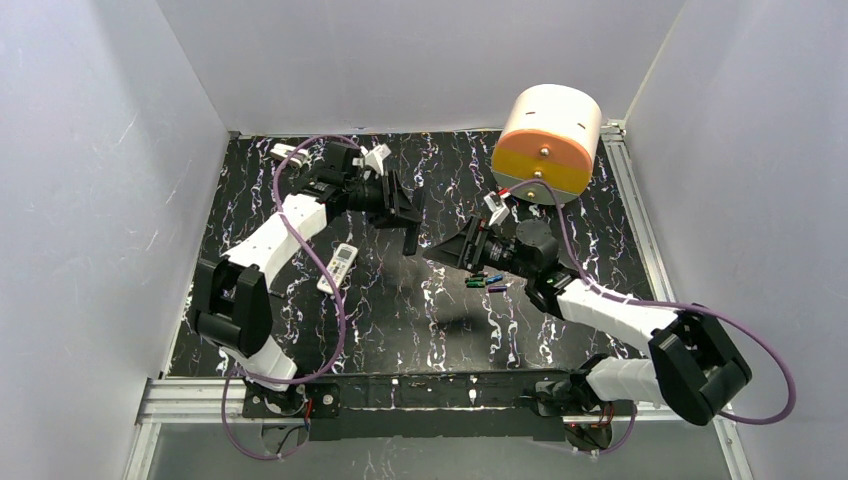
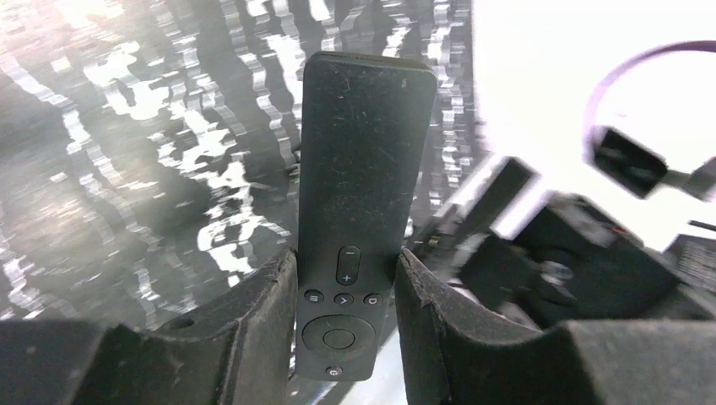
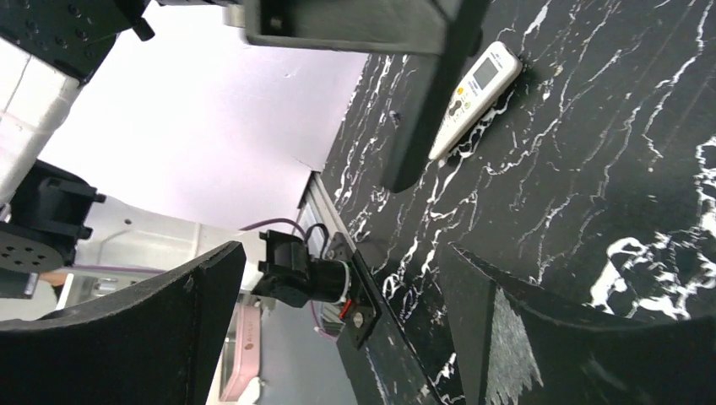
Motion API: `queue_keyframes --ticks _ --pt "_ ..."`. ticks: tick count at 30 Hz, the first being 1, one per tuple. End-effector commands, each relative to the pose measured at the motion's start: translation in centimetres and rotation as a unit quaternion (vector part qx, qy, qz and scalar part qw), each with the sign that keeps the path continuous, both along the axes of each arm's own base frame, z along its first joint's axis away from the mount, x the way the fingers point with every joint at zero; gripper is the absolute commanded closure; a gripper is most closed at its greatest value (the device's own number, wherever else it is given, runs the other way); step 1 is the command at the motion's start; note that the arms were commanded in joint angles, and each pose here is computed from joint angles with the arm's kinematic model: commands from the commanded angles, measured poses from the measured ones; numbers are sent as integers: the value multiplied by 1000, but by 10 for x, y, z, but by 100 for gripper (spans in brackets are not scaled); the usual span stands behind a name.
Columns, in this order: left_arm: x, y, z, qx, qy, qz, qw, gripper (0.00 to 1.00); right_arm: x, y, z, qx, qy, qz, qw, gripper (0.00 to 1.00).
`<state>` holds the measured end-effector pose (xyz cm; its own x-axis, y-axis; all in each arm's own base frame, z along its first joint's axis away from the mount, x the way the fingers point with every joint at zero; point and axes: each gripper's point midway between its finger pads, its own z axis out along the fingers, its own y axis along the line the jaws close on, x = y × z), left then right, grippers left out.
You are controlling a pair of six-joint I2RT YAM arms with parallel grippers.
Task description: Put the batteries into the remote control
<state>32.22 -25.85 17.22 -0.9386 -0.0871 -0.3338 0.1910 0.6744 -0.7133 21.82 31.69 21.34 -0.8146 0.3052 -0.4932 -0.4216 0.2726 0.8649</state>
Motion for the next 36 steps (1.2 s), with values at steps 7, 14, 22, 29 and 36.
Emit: queue_keyframes --ticks 7,14,22,29,36 --pt "-27 -34 120 -243 -22 -89 966 91 20 24 70 80 -22 5 997 9" --pt "-37 -32 148 -267 -36 -97 958 91 14 30 88 147 4 32 989 21" --pt "-44 -31 158 -283 -38 -100 953 90 11 27 109 197 -14 41 980 55" --pt "-43 -27 165 -278 -81 -88 953 34 10 34 89 92 -99 62 989 78" --pt "-30 -14 163 -242 -160 -37 956 13 23 19 47 -140 -206 53 967 80"
